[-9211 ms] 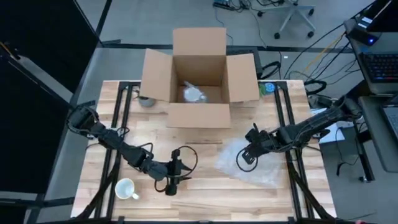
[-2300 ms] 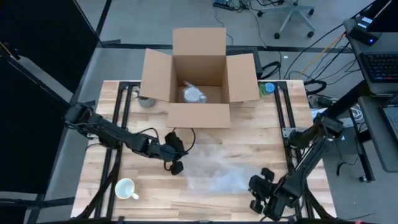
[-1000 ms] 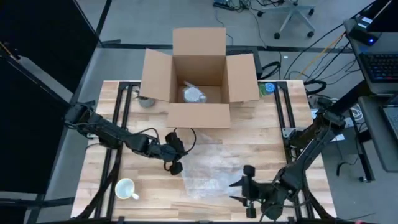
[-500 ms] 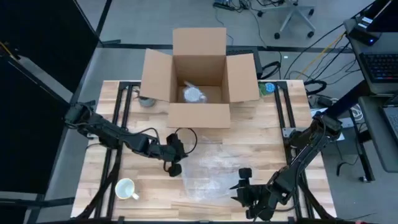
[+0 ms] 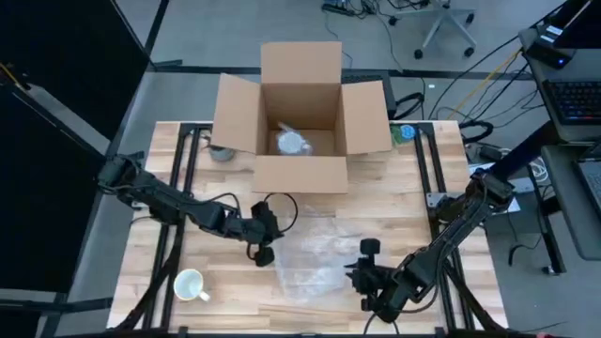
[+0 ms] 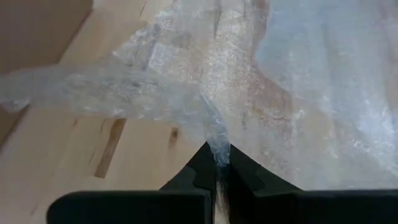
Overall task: Wrap mug
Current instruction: Wrap the orange mug with bubble wrap
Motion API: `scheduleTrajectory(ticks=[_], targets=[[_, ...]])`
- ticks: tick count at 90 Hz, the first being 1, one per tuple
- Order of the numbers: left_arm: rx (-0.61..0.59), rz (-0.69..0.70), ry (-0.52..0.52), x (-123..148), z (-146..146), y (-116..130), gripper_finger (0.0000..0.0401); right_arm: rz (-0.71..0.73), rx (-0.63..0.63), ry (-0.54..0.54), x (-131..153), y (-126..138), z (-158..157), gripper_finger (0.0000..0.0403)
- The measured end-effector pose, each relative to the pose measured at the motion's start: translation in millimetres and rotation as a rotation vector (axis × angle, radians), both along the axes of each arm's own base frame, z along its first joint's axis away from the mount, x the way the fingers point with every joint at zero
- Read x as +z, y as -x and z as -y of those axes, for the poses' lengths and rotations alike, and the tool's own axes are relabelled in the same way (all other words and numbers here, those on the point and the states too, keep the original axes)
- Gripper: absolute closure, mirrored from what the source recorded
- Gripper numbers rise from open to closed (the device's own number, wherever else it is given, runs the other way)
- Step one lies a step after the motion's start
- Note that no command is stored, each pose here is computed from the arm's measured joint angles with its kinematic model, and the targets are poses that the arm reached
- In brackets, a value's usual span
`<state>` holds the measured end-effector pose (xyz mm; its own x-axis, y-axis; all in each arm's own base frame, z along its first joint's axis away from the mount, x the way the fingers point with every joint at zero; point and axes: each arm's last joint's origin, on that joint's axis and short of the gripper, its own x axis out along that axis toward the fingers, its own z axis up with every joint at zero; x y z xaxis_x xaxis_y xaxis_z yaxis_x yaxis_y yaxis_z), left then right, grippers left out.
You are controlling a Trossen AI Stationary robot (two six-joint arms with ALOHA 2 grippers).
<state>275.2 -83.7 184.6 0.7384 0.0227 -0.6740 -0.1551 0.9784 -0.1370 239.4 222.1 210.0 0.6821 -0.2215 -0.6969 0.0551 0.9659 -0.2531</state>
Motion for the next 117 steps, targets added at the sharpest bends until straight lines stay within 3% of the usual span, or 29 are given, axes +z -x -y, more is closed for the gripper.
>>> scheduleTrajectory(ticks=[6,16,31,50,63,74,83,98,117], targets=[[0.000,0.000,0.000,0,0,0,0.0401,-0.012,-0.037,-0.010,-1,2,2,0.0394],[0.001,-0.001,0.000,0,0,0,0.0401,-0.007,-0.131,-0.078,-2,5,4,0.0395],[0.005,-0.023,-0.002,-2,-1,2,0.0401,-0.059,-0.118,-0.138,24,18,-4,0.0401],[0.050,-0.147,-0.018,-10,-4,11,0.0401,-0.034,-0.047,-0.327,75,47,-29,0.0403],[0.089,-0.230,-0.048,-15,-7,18,0.0401,-0.041,-0.093,-0.489,81,73,-48,0.0403],[0.110,-0.271,-0.051,-17,-8,22,0.0401,-0.107,-0.200,-0.569,66,96,-62,0.0403],[0.110,-0.271,-0.050,-17,-8,22,0.0401,-0.172,-0.290,-0.550,49,110,-68,0.0403],[0.112,-0.273,-0.047,-18,-8,22,0.0401,-0.358,-0.552,-0.497,29,127,-66,0.0403],[0.125,-0.270,-0.028,-17,-8,22,0.0401,-0.282,-0.896,-0.493,16,124,-59,0.0399]])
